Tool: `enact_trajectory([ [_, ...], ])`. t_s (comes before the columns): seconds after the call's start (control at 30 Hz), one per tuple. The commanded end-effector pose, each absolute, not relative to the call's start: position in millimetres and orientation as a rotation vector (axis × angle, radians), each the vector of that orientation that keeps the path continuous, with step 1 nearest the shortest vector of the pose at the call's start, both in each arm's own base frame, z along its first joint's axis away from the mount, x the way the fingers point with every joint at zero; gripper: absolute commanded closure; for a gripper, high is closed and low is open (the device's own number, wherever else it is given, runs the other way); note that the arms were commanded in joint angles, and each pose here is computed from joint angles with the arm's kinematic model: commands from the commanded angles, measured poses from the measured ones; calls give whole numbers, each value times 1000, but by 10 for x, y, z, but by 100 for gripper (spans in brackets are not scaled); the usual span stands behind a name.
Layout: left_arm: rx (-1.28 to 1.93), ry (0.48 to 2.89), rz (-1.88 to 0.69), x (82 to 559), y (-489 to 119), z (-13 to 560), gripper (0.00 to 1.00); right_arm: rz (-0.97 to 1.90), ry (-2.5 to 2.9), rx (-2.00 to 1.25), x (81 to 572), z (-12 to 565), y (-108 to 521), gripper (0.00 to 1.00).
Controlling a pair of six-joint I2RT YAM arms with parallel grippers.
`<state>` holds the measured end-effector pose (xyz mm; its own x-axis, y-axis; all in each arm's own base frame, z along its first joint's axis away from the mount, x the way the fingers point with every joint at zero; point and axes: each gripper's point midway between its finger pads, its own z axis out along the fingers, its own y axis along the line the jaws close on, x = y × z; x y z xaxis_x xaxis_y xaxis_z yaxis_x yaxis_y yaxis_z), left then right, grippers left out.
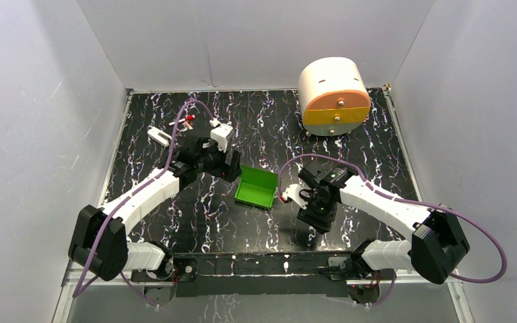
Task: Fold the paper box
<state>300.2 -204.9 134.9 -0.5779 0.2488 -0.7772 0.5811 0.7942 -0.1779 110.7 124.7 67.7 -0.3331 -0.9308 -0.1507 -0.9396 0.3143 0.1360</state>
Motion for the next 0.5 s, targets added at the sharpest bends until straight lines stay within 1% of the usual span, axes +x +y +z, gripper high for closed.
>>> enact_trajectory([
  [0.0,678,2149,-588,3029,-2136,1396,11,313,2510,-1764,1154,704,1263,44],
  [0.47,725,2160,-559,2970,-2079,1229,12,314,2504,-1752,1115,696,1215,44],
])
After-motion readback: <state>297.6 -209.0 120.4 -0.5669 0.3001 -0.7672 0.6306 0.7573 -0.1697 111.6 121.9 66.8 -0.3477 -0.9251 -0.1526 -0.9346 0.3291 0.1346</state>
